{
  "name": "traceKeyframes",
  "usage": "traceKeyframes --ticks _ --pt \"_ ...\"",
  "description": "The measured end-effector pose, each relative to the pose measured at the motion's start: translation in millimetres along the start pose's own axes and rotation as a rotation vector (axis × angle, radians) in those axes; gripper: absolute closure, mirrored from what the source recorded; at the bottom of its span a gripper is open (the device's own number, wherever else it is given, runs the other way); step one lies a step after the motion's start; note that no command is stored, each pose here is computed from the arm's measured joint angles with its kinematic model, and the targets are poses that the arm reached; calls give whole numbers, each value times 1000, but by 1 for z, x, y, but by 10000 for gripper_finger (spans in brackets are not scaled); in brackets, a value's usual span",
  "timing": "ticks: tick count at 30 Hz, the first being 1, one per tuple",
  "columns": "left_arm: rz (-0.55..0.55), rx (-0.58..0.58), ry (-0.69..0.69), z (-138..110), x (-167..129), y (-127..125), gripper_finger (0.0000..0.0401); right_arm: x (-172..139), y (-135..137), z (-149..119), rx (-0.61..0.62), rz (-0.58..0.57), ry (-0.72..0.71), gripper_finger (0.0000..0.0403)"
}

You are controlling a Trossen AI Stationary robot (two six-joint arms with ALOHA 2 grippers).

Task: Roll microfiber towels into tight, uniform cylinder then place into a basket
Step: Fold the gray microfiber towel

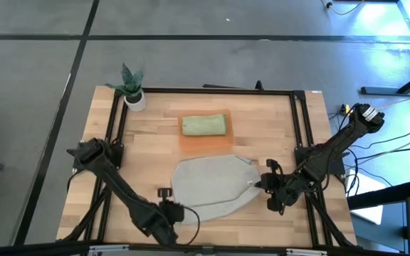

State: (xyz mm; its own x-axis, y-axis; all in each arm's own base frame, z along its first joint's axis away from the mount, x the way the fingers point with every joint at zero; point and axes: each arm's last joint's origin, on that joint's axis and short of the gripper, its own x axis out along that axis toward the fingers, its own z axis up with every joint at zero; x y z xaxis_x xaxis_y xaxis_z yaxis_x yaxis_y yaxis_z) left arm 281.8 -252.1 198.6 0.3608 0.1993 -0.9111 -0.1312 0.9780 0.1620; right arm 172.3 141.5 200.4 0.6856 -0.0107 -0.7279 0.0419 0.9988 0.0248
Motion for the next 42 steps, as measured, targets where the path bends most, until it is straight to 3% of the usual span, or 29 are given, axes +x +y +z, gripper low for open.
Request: traceKeyframes --ticks 8,12,16,42 --pt "51 179 59 -8 37 -14 344 1 1 0 2 -1 3 393" --pt "68 248 64 -9 42 -14 348 1 1 0 4 3 -1 393" --pt "110 256 47 -9 41 -12 350 1 1 0 6 4 -2 393" --pt "93 276 31 0 45 -8 350 1 1 0 2 3 -2 393"
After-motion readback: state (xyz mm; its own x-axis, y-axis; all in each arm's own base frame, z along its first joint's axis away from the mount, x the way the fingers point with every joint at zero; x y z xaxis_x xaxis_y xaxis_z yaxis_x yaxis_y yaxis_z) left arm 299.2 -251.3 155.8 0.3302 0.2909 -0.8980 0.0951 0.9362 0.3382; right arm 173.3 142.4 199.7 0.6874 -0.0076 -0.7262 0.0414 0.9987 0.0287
